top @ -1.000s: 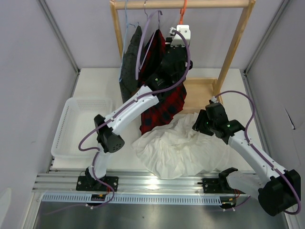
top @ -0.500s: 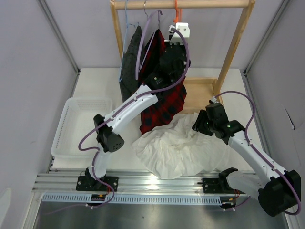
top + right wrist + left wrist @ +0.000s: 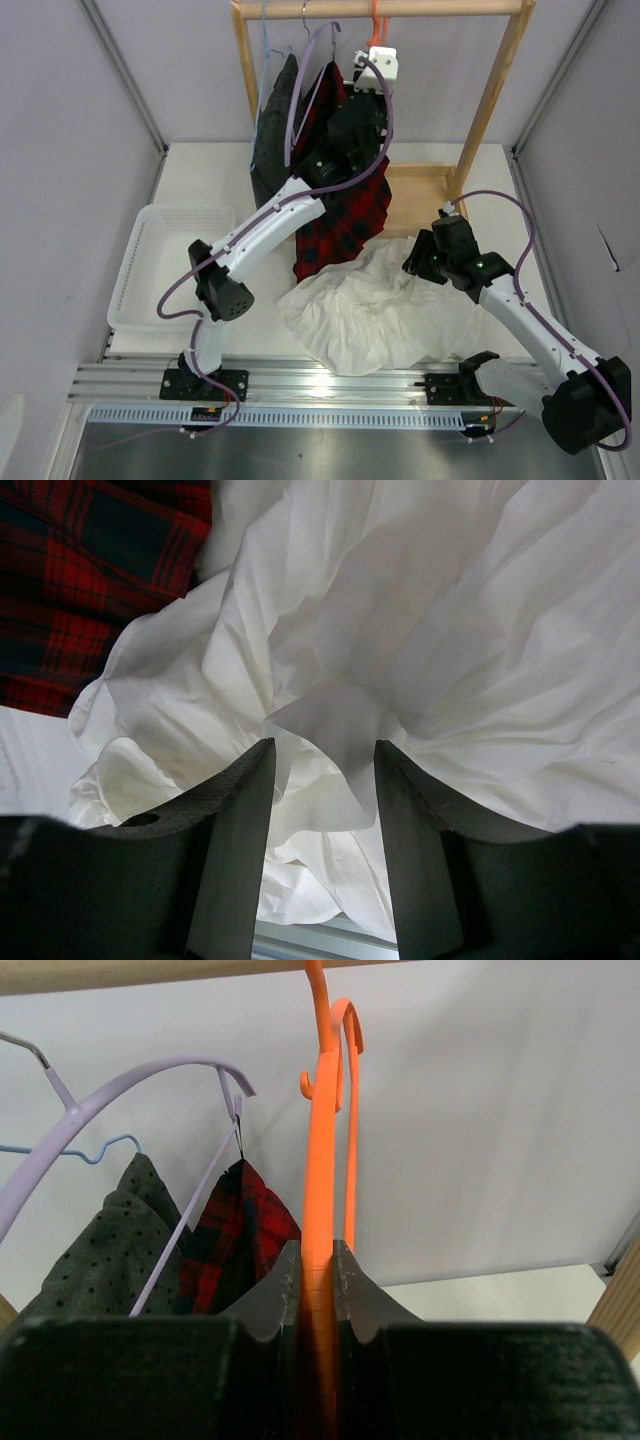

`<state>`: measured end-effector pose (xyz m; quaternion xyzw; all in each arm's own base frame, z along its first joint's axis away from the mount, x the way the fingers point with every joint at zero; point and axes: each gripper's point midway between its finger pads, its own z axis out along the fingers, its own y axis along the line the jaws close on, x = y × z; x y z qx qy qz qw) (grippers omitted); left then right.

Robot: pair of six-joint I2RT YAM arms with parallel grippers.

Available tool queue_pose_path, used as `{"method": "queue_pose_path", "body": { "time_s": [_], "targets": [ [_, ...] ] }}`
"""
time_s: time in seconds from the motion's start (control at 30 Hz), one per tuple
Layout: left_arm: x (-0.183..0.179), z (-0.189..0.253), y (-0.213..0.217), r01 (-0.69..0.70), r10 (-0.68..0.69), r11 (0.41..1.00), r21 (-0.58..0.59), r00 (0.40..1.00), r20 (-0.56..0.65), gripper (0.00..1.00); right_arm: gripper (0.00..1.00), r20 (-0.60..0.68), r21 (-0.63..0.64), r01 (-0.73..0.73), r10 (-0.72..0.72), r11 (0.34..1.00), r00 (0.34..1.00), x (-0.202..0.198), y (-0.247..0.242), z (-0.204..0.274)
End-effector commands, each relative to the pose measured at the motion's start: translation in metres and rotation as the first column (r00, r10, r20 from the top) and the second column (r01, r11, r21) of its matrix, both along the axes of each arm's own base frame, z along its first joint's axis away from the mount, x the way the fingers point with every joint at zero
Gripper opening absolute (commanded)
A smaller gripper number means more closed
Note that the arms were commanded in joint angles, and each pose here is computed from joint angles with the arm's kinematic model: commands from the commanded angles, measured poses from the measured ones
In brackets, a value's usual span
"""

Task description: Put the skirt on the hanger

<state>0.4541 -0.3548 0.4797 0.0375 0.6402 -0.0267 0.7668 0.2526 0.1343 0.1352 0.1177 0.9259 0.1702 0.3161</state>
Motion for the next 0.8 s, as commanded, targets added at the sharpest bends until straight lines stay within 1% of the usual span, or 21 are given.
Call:
{"method": "queue_pose_path", "body": {
  "time_s": [0.0,0.43,0.6,0.67,0.7,0.77],
  "targets": [
    [-0.029,0.078,0.027,0.08,-0.064,0.992,-0.1,0.986,0.151,0.0,0.49,0.04,0.022,-0.002,0.001,1.0,0.999,0.005,0.002,0.007],
    [-0.037,0.072,0.027,0.137,-0.127,0.989,-0.058,0.98,0.152,0.0,0.49,0.041,0.027,0.002,-0.003,1.0,0.999,0.004,0.002,0.006],
    [-0.039,0.061,0.022,0.168,-0.164,0.985,-0.028,0.98,0.114,0.0,0.49,0.044,0.029,0.004,-0.006,1.0,0.999,0.004,0.002,0.007],
    [-0.04,0.049,0.018,0.191,-0.19,0.981,-0.005,0.977,0.095,0.0,0.49,0.042,0.029,0.002,-0.003,1.0,0.999,0.004,0.002,0.007],
    [-0.045,0.054,0.021,0.203,-0.201,0.979,-0.007,0.974,0.105,0.0,0.49,0.043,0.03,0.003,-0.005,1.0,0.999,0.003,0.002,0.007],
    [-0.047,0.045,0.018,0.226,-0.227,0.974,0.016,0.97,0.085,0.0,0.49,0.044,0.029,0.004,-0.005,1.0,0.999,0.003,0.001,0.007]
  ]
}}
